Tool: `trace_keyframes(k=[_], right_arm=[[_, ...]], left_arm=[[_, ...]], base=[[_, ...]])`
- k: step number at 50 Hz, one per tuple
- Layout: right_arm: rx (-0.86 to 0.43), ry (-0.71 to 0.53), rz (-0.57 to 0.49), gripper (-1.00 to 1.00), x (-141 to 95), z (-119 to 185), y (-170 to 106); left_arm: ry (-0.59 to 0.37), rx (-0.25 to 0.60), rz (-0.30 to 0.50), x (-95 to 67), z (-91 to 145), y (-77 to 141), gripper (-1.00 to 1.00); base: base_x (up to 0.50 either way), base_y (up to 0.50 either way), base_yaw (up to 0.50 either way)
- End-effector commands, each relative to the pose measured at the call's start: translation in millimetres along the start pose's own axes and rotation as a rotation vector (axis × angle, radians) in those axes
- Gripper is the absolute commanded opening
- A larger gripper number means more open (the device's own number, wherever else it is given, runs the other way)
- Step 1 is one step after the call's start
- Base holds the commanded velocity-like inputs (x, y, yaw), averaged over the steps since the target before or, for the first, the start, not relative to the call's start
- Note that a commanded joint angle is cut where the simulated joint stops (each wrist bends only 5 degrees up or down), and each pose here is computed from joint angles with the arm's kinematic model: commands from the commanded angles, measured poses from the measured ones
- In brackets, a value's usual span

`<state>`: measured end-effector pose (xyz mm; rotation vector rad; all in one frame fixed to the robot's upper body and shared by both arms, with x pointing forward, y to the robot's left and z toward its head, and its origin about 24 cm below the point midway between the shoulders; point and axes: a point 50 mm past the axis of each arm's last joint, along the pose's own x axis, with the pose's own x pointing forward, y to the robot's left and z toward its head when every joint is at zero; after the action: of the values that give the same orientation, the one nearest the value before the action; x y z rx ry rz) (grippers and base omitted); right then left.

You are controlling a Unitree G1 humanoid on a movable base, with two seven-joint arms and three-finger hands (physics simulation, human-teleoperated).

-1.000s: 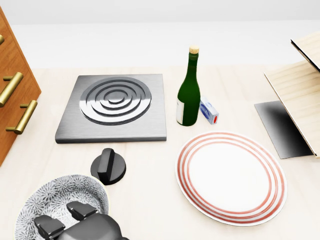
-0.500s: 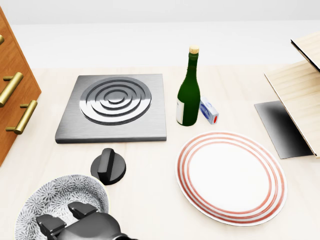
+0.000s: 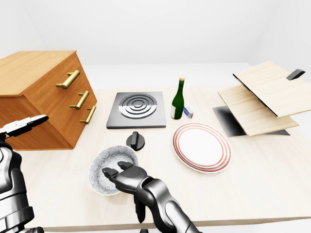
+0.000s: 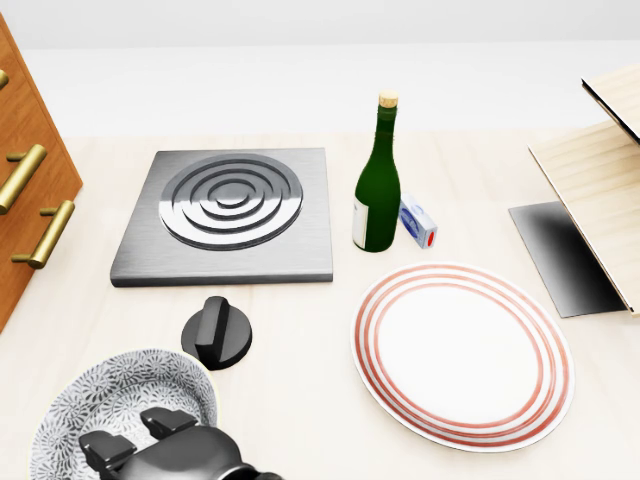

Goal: Pick up the akita bowl and put it on the plate.

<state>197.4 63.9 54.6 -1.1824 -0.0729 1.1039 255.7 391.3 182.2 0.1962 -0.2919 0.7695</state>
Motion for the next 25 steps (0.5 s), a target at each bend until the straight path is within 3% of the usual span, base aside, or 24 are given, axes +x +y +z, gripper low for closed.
trace_keyframes(k=[1, 25], right_arm=[[0.012, 0.008, 0.016, 1.0, 2.7, -3.0, 1.9], [0.03, 0.008, 0.05, 1.0, 9.7, -3.7, 5.0]], left_arm=[[0.0, -0.001, -0.001, 0.4, 1.6, 0.7, 1.0], [0.001, -0.003, -0.002, 0.6, 0.8, -0.4, 1.0]], base=[[0.0, 0.0, 0.0], [0.0, 0.0, 0.0]])
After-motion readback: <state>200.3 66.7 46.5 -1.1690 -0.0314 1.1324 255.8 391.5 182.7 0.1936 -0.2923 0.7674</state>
